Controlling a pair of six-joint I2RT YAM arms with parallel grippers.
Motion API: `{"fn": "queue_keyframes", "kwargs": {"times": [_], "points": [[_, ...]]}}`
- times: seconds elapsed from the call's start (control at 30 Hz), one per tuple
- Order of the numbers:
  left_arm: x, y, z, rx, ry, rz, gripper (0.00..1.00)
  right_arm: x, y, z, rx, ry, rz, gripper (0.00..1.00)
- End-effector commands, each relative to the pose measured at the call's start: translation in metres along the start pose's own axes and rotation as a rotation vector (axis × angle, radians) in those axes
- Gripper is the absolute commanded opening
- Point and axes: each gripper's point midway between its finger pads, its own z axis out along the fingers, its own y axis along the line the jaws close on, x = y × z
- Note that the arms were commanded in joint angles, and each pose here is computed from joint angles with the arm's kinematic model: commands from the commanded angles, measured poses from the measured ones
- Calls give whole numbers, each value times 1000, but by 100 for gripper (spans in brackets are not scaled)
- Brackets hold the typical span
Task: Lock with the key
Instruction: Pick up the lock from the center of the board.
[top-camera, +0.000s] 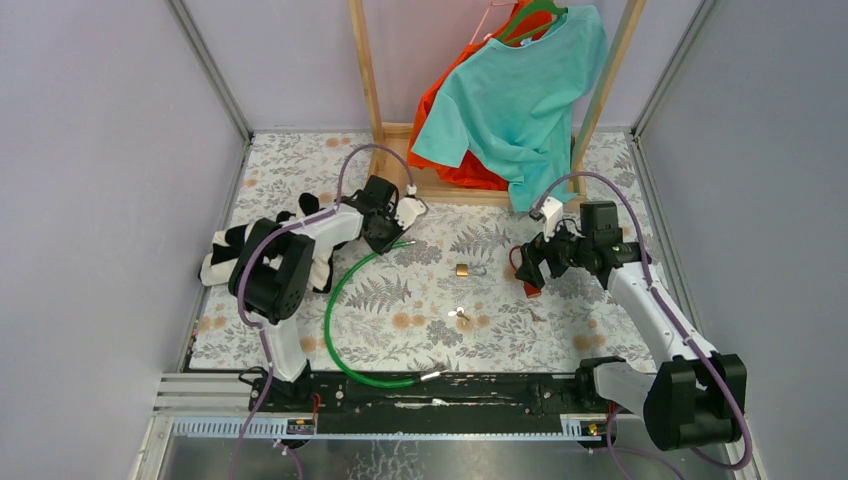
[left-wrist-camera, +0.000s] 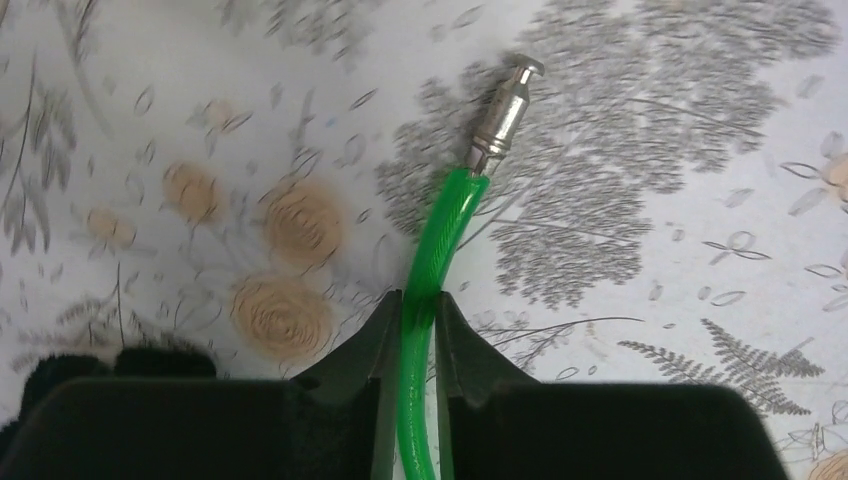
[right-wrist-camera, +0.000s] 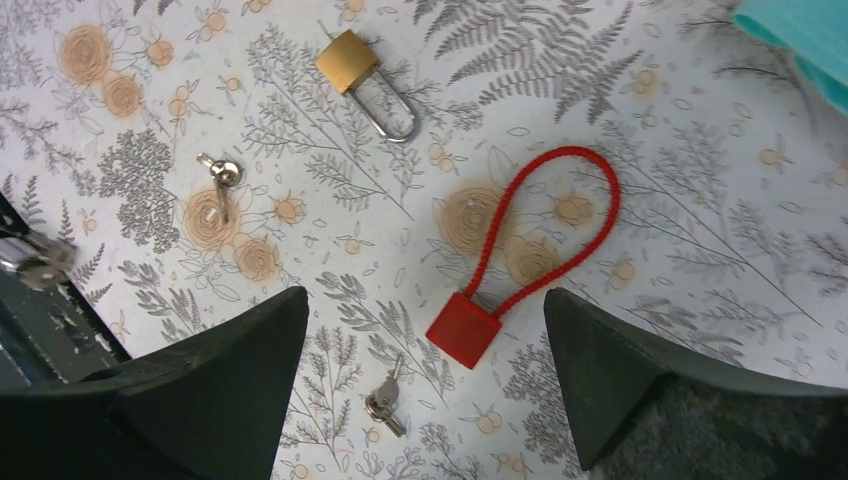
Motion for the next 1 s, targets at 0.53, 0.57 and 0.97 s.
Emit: {"fn": "queue_keyframes", "kwargs": {"times": [0.53, 0.57, 0.97], "points": [[10, 52, -60, -128, -137, -243, 3, -18, 79, 51, -291, 42, -134, 92], [7, 46, -60, -100, -150, -217, 3, -17, 81, 53, -297, 44, -133, 91], [-12, -29, -51, 167, -154, -140, 2, -11, 107, 89, -317, 88, -76, 86]]}}
